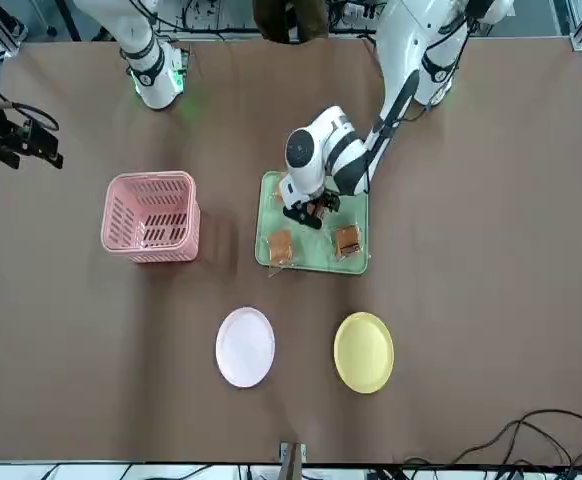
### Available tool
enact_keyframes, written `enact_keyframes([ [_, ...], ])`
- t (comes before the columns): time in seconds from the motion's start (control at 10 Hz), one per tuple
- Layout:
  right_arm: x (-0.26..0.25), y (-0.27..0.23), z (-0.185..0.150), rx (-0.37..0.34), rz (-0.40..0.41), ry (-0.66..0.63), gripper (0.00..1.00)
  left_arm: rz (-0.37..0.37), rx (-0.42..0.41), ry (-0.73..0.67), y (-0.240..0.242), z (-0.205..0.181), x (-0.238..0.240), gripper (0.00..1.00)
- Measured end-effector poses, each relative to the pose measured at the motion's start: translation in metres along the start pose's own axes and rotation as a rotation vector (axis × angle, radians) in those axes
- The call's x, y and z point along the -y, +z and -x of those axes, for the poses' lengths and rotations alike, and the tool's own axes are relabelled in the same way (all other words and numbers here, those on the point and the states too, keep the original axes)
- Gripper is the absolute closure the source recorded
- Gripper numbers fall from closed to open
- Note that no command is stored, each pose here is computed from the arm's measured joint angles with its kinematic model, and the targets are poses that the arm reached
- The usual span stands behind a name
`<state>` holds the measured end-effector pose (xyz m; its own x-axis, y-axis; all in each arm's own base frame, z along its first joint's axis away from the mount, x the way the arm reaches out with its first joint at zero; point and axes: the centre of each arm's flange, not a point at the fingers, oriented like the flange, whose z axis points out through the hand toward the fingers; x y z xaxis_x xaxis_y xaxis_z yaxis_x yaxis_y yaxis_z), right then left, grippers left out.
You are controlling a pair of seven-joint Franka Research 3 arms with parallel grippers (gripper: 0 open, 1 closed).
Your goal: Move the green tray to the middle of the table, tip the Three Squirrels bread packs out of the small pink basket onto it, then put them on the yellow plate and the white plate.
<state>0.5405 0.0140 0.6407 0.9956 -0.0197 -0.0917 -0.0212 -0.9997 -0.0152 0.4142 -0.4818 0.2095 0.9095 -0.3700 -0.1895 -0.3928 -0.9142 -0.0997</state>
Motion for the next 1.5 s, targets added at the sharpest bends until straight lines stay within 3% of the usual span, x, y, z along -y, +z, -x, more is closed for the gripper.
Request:
enact_keyframes([
  [0.8, -0.031, -0.008, -0.004, -0.042, -0.004, -0.032, 0.01, -0.017, 0.013, -0.001, 0.035, -0.012, 0.006, 0.0],
  [1.5, -0.043, -0.009, -0.003, -0.046, -0.005, -0.016, 0.01, -0.145, 0.199, 0.051, 0.047, 0.021, 0.005, 0.0],
])
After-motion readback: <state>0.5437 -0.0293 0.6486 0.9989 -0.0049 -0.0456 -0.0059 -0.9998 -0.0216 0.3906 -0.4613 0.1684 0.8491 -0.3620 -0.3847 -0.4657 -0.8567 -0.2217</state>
